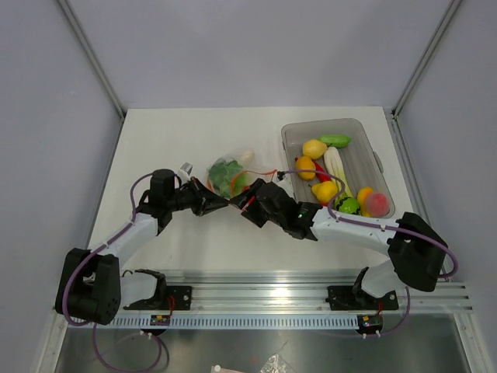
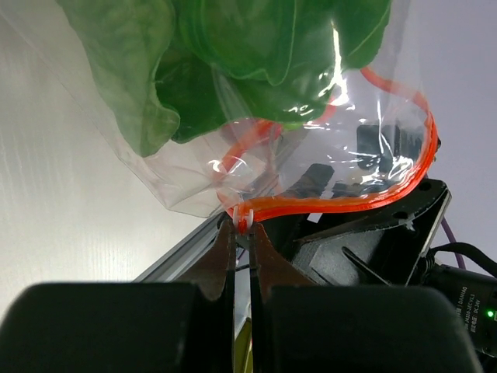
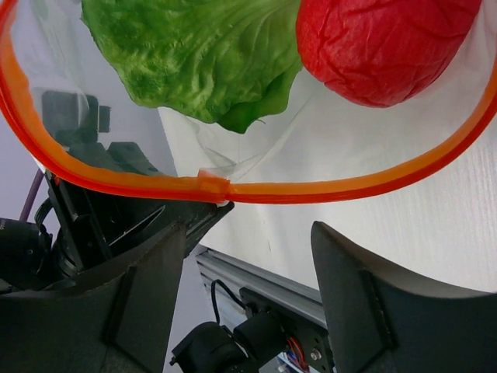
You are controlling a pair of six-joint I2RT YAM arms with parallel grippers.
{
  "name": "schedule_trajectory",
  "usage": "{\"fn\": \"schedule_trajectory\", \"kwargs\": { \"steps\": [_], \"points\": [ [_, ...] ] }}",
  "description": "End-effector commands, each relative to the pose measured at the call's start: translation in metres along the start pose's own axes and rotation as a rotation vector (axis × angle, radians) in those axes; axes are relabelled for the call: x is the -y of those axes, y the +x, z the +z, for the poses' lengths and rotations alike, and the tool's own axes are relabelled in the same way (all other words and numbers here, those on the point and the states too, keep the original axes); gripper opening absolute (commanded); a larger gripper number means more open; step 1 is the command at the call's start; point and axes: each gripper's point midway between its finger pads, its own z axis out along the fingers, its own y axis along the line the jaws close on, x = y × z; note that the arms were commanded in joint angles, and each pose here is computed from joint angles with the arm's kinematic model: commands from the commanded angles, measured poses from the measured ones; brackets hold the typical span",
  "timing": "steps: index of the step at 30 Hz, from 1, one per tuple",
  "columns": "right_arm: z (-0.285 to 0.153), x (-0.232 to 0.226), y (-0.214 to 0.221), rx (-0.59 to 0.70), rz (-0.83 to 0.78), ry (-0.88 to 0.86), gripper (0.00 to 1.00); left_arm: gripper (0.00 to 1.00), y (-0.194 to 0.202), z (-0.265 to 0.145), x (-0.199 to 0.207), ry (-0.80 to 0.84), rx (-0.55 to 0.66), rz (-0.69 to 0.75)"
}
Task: Place the food in the zip-top bag and seal the zipper
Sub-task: Adjust the zipper food storage bag at the center of the board.
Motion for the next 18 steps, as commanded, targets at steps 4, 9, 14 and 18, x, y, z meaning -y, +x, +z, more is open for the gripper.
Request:
{"fn": "schedule_trajectory", "kwargs": {
  "steps": [4,9,14,18],
  "points": [
    [-0.034,-0.024,-0.052,0.219,-0.096,-0.042,0.67,0.00,0.000,-0.005,0.009,0.029,0.009,0.055],
    [-0.077,-0.013,-0.129,0.351,-0.157,-0.008,0.64,0.00,0.000,-0.005,0.012,0.031,0.010,0.056],
    [-0.079,0.017,-0.160,0.252,-0.537,0.216,0.60,0.00,-0.003,-0.005,0.015,0.035,0.015,0.054],
    [-0.059,0.016,-0.143,0.081,-0.680,0.243,0.67,0.00,-0.005,-0.007,0.022,0.045,0.023,0.063]
  ]
}}
